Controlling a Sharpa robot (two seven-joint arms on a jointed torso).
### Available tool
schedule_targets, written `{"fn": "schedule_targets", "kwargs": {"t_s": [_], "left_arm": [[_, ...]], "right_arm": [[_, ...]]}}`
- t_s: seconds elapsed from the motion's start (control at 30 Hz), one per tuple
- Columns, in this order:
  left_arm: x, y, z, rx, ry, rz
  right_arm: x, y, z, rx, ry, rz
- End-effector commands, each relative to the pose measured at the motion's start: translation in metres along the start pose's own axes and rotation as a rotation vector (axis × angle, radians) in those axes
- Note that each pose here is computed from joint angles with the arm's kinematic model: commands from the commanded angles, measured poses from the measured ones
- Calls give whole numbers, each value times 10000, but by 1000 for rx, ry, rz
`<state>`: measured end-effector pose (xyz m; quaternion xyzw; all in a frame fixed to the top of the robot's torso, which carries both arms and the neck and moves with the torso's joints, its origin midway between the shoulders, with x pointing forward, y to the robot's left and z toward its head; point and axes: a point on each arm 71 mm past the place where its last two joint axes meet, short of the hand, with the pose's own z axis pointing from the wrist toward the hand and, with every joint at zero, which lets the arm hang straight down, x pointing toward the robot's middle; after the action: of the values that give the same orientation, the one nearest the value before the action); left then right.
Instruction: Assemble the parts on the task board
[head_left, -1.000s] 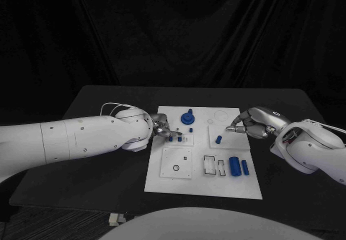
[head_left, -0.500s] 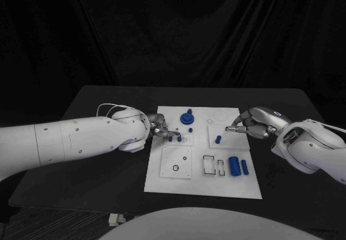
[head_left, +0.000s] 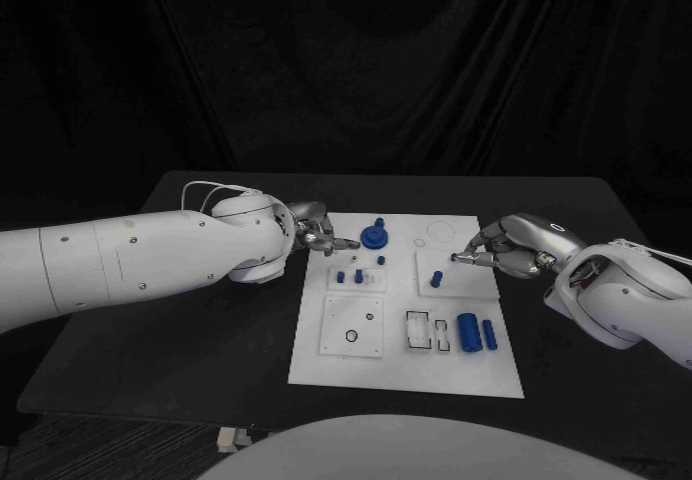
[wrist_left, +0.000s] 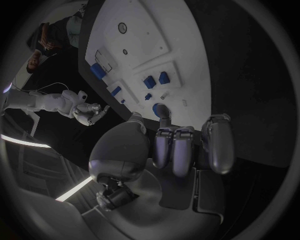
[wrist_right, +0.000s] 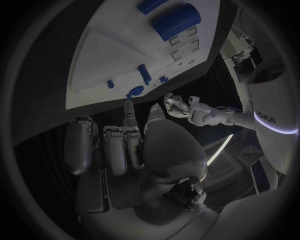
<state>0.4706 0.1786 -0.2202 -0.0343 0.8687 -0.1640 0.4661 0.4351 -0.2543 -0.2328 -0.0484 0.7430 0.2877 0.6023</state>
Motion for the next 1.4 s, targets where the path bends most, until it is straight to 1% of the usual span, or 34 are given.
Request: {"fn": "schedule_targets", "kwargs": {"t_s": [0.03,0.1,0.17,0.2,0.33,0.37,0.43,0.53,0.67,0.73,0.77,0.8,0.83,0.87,0.97,1.03,1.17,1.4], "left_arm": [[-60,-69,-19,40,-35,1],[-84,-98,-27,64,-45,0],[-137,-150,-39,122,-65,-1],[-154,-165,-42,140,-70,-1],[-255,-260,-63,255,-93,9],[-293,-296,-70,293,-104,12],[-339,-343,-78,344,-119,22],[-410,-418,-88,439,-169,81],[-463,-508,-90,548,-238,224],[-462,-545,-79,581,-248,296],[-451,-574,-63,605,-248,366],[-443,-589,-52,618,-246,406],[-443,-589,-52,618,-246,406],[-429,-612,-35,637,-246,468],[-387,-646,10,673,-245,585],[-353,-659,45,693,-247,644],[-288,-673,110,720,-242,704],[-193,-701,210,739,-225,738]], "right_arm": [[-8,13,-7,-6,-20,1],[-14,17,-15,-10,-26,1],[-37,26,-34,-17,-42,3],[-47,29,-39,-19,-47,2],[-135,55,-55,-33,-83,-1],[-171,68,-60,-39,-95,-2],[-215,88,-65,-47,-112,-4],[-273,128,-75,-67,-140,-5],[-309,174,-82,-92,-166,-5],[-313,190,-79,-100,-170,-4],[-313,200,-75,-104,-171,-4],[-311,205,-72,-106,-170,-4],[-311,205,-72,-106,-170,-4],[-307,211,-66,-108,-168,-4],[-295,223,-56,-112,-162,-2],[-286,231,-50,-115,-159,-1],[-269,255,-47,-123,-155,3],[-227,292,-53,-140,-152,10]]}}
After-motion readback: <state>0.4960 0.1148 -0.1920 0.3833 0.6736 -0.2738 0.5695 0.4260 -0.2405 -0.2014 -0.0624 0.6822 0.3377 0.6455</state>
